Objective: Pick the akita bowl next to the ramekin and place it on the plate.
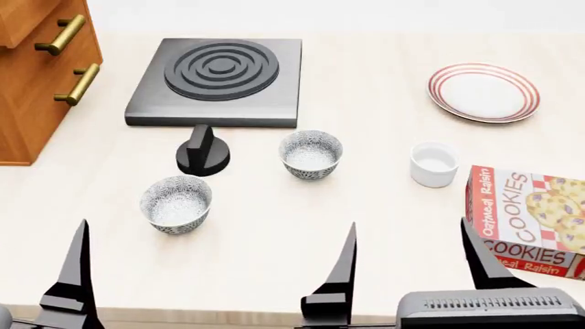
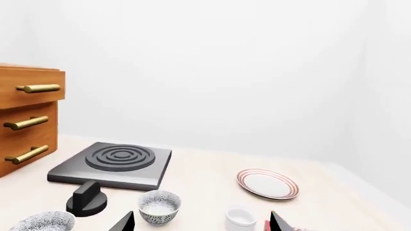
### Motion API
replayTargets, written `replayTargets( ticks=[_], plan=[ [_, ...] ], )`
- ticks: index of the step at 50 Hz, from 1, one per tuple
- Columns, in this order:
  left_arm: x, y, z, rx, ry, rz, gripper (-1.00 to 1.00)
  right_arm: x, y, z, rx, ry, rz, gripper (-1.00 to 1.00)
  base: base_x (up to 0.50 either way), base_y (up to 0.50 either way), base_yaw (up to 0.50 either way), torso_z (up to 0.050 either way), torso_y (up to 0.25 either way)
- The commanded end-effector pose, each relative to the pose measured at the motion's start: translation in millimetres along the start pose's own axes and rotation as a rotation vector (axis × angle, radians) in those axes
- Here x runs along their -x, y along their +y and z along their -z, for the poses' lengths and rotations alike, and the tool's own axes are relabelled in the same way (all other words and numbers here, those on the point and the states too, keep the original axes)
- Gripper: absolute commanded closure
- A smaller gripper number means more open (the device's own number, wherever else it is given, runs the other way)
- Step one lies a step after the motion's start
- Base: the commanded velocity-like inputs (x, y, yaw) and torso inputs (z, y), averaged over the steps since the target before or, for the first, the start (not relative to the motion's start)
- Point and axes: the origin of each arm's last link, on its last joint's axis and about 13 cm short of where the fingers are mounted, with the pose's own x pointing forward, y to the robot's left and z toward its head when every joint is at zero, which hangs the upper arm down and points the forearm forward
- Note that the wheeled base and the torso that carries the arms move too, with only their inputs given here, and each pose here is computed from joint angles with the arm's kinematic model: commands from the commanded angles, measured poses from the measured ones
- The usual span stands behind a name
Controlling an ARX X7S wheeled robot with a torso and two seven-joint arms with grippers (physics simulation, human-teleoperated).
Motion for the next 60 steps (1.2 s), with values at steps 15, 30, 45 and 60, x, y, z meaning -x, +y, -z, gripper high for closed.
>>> replayTargets(
  ticks=[15,30,45,60],
  plan=[
    [0.6,0.5,0.7,-0.005,0.001,-0.002,-1.0,0.2,0.3,-1.6,-0.014,0.005,-0.014,-1.0,0.0,0.0,0.0,0.0,0.0],
    [0.5,0.4,1.1,-0.006,0.005,-0.002,-1.0,-0.1,0.4,-1.0,-0.016,0.01,-0.015,-1.0,0.18,0.0,0.0,0.0,0.0],
    [0.1,0.8,2.1,-0.008,0.009,-0.004,-1.0,-0.8,1.4,-0.5,-0.016,0.013,-0.018,-1.0,0.23,0.0,0.0,0.0,0.0],
    [0.5,0.6,2.7,-0.009,0.01,-0.004,-1.0,-0.6,1.3,0.1,-0.019,0.014,-0.019,-1.0,0.26,0.0,0.0,0.0,0.0]
  ],
)
